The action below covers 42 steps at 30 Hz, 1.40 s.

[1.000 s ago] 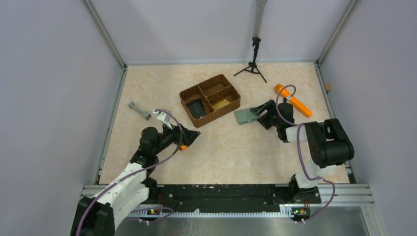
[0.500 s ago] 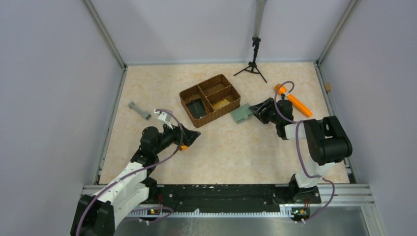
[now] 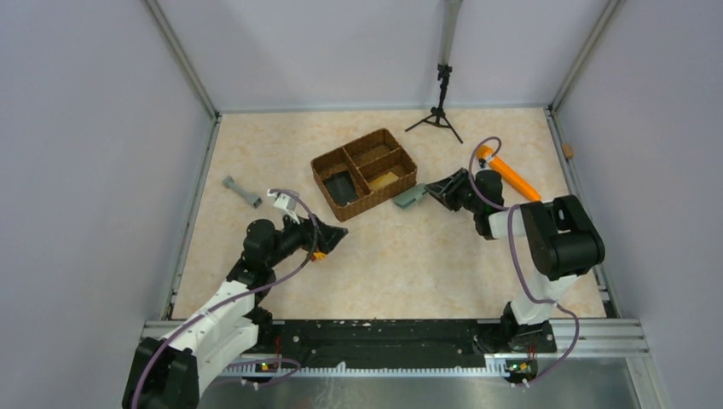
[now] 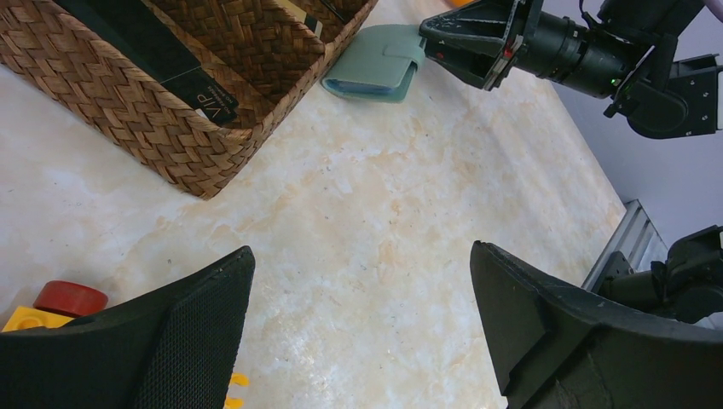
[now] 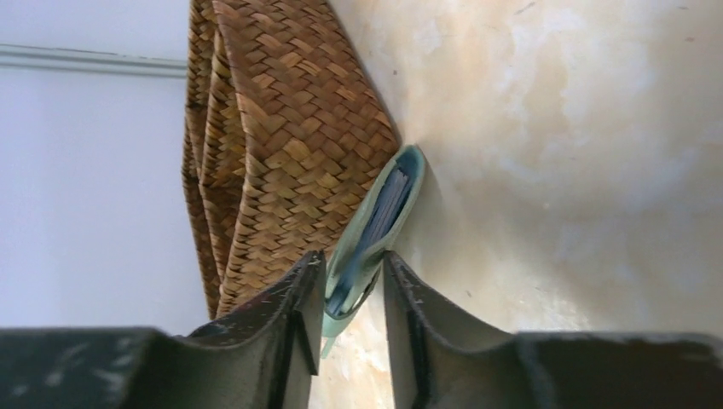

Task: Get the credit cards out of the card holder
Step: Open the card holder at the center of the board.

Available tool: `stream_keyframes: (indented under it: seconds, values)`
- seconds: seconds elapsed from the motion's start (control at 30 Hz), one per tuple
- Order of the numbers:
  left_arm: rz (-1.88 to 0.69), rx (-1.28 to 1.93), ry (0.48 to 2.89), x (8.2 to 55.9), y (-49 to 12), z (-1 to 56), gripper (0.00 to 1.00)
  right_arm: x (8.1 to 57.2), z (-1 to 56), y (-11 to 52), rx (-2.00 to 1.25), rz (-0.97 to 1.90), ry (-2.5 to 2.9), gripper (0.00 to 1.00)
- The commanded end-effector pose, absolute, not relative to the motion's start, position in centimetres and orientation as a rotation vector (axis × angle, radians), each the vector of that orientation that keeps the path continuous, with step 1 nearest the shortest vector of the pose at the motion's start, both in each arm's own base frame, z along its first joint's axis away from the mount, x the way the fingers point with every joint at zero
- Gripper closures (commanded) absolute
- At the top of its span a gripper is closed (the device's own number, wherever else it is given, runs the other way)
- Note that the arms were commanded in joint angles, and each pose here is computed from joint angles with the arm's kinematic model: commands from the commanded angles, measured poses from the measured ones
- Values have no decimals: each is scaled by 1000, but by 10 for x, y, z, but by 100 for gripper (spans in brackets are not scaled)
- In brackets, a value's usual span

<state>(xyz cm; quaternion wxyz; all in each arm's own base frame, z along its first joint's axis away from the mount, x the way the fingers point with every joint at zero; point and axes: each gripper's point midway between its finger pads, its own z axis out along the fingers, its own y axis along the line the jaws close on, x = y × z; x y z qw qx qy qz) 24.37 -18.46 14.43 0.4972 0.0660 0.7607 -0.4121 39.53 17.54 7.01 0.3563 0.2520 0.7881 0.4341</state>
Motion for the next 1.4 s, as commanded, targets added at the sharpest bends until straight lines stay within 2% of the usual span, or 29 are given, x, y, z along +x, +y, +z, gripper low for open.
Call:
stream_keyframes:
  seconds: [0.0,0.07,0.27,0.37,0.5,0.6,0.7,0.77,1.13,1.37]
  values:
    - [-1004,200,1750,249,-189,172,1,411,104,194,534,1185,1950,72]
    - [-1005,201,1747,249,-189,173,1,412,104,195,533,1178,1956,76]
    - [-1005,203,1752,249,-189,173,1,412,100,194,549,1141,2005,76]
    - [-1006,203,1755,249,-190,172,1,410,94,190,555,1100,2042,62]
    - [-1006,206,1757,249,-190,172,1,408,89,191,553,1104,2054,59]
    - [-1003,206,1761,249,-190,171,1,407,86,195,559,1146,2049,68]
    - [-998,206,1768,250,-190,170,1,407,87,198,554,1174,2042,89]
    - [-995,207,1776,251,-191,168,1,406,87,197,559,1163,2044,98]
    - [-893,289,1780,246,-209,170,1,370,124,184,526,1040,2072,100]
    - [-809,337,1772,245,-228,202,1,335,155,175,672,901,2092,100]
